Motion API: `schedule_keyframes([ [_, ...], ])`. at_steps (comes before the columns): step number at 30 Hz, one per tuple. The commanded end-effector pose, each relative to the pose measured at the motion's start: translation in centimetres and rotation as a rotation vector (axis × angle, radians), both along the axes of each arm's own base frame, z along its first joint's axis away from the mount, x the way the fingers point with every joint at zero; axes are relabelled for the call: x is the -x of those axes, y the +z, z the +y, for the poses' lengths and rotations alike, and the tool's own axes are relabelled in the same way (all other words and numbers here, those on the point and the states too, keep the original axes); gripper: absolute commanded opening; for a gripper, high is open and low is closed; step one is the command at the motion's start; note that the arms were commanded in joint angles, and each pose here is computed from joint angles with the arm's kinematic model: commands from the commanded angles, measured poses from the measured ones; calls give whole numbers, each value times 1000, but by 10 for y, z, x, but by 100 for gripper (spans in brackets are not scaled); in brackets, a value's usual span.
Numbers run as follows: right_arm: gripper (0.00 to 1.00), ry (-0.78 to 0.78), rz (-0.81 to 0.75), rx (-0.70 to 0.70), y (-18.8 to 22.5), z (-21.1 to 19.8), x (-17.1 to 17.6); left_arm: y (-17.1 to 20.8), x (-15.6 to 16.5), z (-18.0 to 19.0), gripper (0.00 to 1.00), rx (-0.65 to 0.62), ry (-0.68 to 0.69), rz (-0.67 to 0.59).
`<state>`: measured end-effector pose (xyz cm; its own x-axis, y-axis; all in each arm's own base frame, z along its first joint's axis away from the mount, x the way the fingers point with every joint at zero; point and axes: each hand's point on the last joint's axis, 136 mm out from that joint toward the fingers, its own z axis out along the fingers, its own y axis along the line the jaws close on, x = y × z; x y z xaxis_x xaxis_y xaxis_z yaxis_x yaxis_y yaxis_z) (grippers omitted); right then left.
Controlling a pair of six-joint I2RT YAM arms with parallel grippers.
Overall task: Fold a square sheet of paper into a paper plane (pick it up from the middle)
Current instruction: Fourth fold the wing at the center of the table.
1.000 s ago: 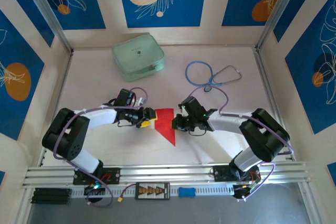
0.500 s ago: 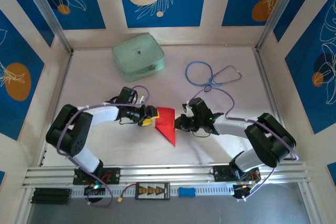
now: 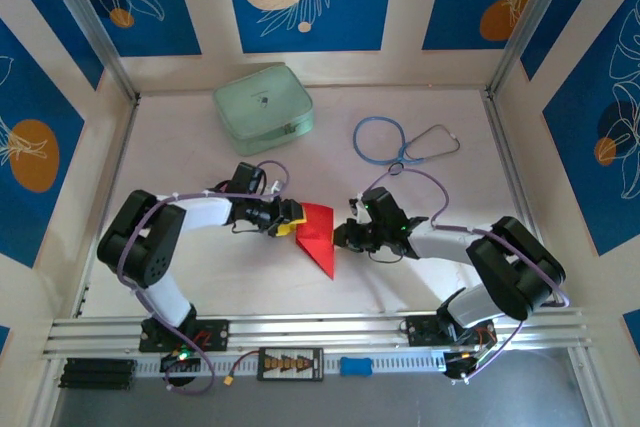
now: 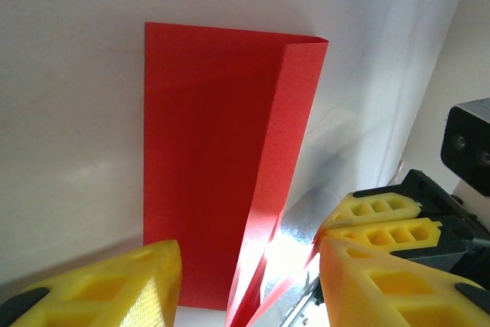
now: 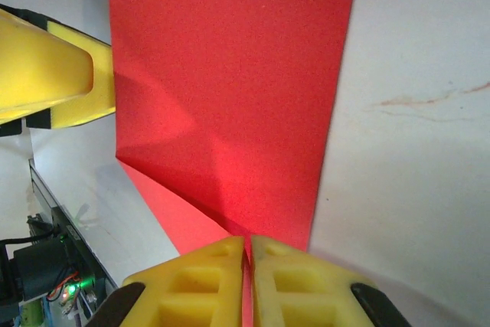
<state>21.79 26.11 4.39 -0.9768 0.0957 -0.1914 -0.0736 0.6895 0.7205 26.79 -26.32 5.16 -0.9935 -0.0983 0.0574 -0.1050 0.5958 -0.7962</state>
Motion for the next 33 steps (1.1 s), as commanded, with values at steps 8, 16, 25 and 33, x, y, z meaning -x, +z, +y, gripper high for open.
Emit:
schedule_keyframes([
  [8, 16, 4, -4, -23, 5, -1, 2, 11, -6, -28, 27, 103, -35, 1],
  [16, 43, -63, -29, 120, 7, -22, 1, 1, -19, -17, 0, 23, 107, -22],
  [25, 54, -90, -180, 339, 15, -52, 6, 8, -26, -18, 0, 33, 263, -55],
  [33, 55, -73, -452, 482, 28, -70, 2, 12, -13, -19, 0, -41, 322, -110],
])
